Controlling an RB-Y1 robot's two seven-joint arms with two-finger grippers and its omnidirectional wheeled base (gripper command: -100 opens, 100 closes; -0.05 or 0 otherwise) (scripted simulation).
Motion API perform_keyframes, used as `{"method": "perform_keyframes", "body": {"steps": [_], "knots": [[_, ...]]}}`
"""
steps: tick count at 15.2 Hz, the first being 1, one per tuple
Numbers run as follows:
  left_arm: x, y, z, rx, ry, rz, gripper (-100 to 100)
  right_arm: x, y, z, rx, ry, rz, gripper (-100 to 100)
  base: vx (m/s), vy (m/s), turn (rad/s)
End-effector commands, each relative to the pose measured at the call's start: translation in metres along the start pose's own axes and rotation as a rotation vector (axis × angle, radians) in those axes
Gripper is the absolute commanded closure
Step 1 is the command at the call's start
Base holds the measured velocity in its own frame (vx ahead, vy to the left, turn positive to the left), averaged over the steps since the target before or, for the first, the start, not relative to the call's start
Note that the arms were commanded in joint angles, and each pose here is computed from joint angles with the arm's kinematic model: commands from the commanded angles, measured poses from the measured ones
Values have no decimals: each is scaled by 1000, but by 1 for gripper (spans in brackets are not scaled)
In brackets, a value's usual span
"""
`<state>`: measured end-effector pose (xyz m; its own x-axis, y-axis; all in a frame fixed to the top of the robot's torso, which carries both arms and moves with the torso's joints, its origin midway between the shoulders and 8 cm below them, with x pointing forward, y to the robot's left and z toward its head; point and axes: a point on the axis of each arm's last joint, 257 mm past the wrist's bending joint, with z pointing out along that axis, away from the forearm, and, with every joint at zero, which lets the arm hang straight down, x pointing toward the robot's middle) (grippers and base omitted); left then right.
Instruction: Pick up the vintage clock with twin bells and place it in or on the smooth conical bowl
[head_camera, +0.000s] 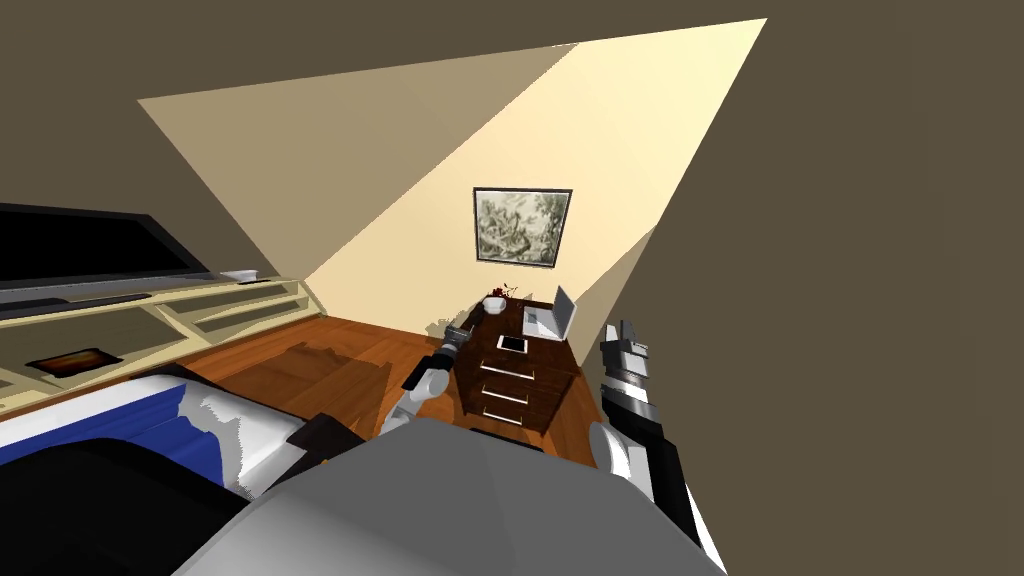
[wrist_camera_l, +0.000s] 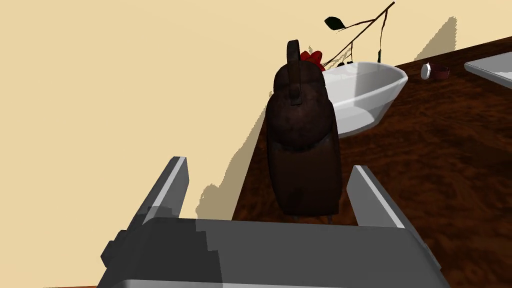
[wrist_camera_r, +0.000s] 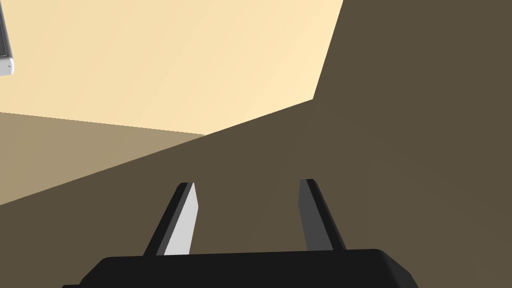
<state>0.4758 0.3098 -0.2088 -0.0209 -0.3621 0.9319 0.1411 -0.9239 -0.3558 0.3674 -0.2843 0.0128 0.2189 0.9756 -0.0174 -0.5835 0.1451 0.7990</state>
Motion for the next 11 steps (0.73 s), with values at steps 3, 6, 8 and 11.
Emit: {"method": "perform_keyframes", "body": {"steps": [3, 6, 8, 11], "knots": [[1, 21, 14, -23, -8, -139, -100, 0, 0, 0, 0, 0, 0, 0, 166, -21, 37], [13, 7, 14, -21, 14, -114, -100, 0, 0, 0, 0, 0, 0, 0, 88, -17, 40], [9, 10, 14, -19, 8, -113, 100, 0, 0, 0, 0, 0, 0, 0, 37, -9, 13], [9, 10, 14, -20, 8, -115, 100, 0, 0, 0, 0, 0, 0, 0, 5, -3, 0]]}}
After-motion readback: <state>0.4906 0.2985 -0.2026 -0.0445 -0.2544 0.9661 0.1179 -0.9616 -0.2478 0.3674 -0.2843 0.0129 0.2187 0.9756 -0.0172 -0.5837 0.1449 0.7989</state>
